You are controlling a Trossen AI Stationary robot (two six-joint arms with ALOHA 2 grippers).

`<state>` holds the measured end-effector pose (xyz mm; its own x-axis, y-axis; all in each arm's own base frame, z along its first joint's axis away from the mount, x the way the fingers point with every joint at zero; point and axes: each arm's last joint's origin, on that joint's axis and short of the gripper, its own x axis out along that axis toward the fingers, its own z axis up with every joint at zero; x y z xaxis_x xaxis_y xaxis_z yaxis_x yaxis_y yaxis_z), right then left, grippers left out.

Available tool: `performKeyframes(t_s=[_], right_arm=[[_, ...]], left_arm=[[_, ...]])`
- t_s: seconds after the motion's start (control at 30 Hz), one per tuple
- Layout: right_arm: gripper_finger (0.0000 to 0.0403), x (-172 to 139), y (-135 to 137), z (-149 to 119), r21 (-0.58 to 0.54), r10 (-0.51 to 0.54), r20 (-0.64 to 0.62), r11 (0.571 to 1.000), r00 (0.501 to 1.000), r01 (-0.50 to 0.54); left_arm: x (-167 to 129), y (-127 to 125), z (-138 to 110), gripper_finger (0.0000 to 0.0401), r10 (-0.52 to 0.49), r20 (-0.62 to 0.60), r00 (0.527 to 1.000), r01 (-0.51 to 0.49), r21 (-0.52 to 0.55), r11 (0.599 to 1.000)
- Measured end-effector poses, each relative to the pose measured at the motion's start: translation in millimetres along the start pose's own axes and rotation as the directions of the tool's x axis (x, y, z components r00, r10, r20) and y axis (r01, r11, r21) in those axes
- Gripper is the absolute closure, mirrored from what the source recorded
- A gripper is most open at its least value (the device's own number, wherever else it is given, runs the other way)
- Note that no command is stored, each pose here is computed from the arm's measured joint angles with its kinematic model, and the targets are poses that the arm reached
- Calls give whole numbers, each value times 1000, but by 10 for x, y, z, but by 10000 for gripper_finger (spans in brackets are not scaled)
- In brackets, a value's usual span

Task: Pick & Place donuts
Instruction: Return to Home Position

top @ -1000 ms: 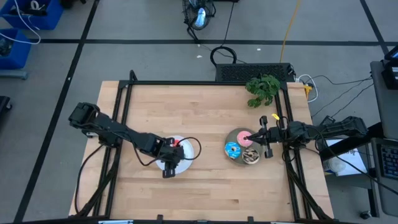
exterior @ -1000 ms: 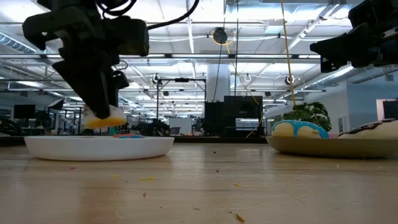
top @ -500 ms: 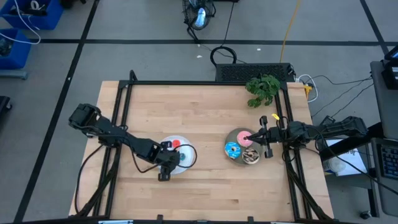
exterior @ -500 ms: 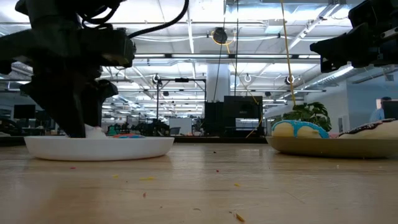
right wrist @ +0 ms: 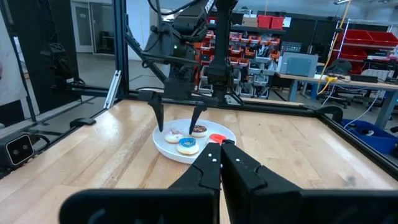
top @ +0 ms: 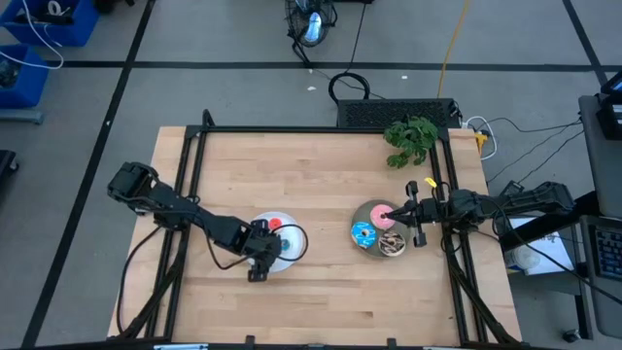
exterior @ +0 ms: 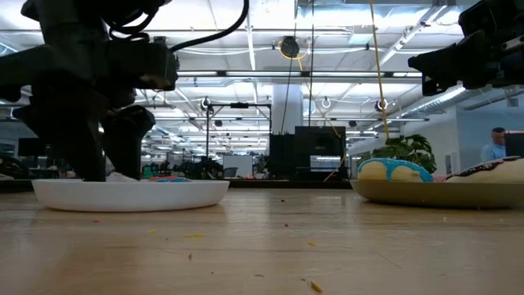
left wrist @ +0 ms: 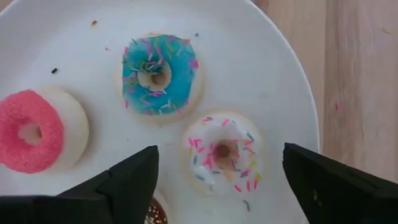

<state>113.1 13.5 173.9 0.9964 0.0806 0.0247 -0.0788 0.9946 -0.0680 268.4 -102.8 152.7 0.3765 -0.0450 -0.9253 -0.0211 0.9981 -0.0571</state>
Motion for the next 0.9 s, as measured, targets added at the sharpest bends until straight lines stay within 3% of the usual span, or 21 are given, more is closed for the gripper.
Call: performKeyframes(t_s=[0.2,0.3,0.43,0.63,0.77,0.9], right_arm=[[403,0,0,0,-2,0,0,1000,1000,0],[403,0,0,0,-2,0,0,1000,1000,0],[403,0,0,0,-2,0,0,1000,1000,0],[403,0,0,0,-2,0,0,1000,1000,0],[403,0,0,-1,0,0,-1,1000,1000,0],[403,0,0,-2,0,0,-2,1000,1000,0]], left_arm=[[-184,-41,188,49,54,4,999,-54,46,997],[-448,-77,394,55,122,5,992,-123,57,991],[-879,-140,650,83,140,11,990,-140,78,987],[-1477,-158,762,186,199,-55,978,-200,-12,980],[-1732,-182,628,284,241,-122,963,-244,-4,970],[-1946,-225,443,381,235,-62,970,-236,-9,972]])
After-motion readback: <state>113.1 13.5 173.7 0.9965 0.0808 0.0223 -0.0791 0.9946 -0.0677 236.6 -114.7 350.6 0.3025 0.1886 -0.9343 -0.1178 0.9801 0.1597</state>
